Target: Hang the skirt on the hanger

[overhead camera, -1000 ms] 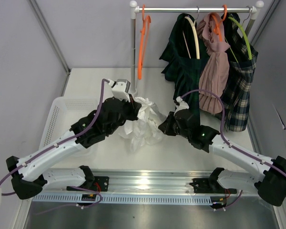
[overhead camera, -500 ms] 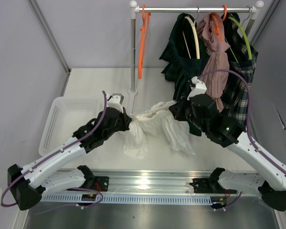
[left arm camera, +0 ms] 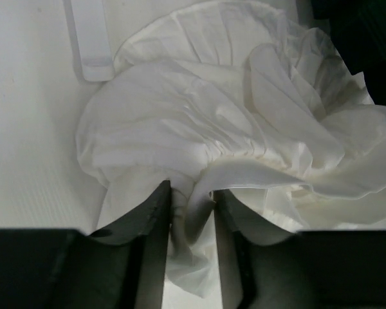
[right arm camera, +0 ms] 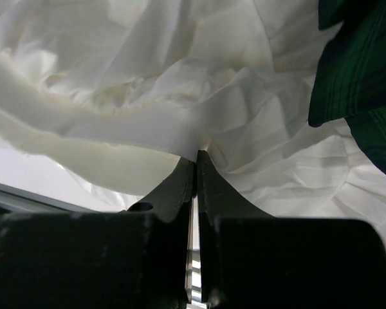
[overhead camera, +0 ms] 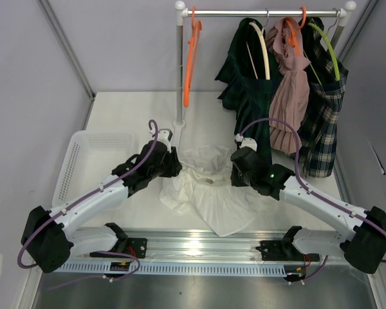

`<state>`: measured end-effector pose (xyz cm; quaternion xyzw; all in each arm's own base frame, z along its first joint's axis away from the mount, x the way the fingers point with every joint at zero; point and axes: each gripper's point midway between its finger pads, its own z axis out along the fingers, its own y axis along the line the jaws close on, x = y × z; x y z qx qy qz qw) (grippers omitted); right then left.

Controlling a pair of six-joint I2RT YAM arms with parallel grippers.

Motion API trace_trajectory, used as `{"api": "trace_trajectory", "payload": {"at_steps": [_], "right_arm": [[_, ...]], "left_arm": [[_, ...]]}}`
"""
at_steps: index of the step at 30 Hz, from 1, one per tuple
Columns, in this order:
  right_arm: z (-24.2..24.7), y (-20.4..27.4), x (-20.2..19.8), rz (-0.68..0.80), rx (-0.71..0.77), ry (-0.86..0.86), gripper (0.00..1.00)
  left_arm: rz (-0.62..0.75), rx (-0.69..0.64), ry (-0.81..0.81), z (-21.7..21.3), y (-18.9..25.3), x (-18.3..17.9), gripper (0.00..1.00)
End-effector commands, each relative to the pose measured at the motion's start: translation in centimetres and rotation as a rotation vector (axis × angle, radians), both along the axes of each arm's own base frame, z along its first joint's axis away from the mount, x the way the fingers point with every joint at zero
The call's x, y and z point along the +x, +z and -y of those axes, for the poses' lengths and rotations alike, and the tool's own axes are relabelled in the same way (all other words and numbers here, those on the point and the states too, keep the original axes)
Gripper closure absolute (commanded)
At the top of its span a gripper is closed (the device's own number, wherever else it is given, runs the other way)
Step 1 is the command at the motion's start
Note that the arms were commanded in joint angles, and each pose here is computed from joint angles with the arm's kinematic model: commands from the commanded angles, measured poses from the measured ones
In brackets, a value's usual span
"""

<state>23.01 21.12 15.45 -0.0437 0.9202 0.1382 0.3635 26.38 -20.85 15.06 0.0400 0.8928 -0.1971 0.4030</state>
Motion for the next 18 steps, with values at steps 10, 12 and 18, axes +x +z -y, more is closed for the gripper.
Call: {"api": "trace_trajectory", "payload": {"at_steps": [10, 12, 18], "right_arm": [[-1.0, 0.5, 0.8, 0.037, 0.063, -0.015, 1.00], [-1.0, 0.4, 0.9, 0.034, 0.057, -0.022, 1.00], [-1.2, 0.2, 1.0, 0.029, 0.054, -0.017, 1.00]], "left_arm": [[-0.016, -0.061, -0.043, 1.0, -0.7, -0.5, 0.47], [-0.026, -0.055, -0.039, 0.8, -1.1, -0.7, 0.49], [0.015, -0.065, -0.030, 0.2, 1.1, -0.8, 0.49]]}}
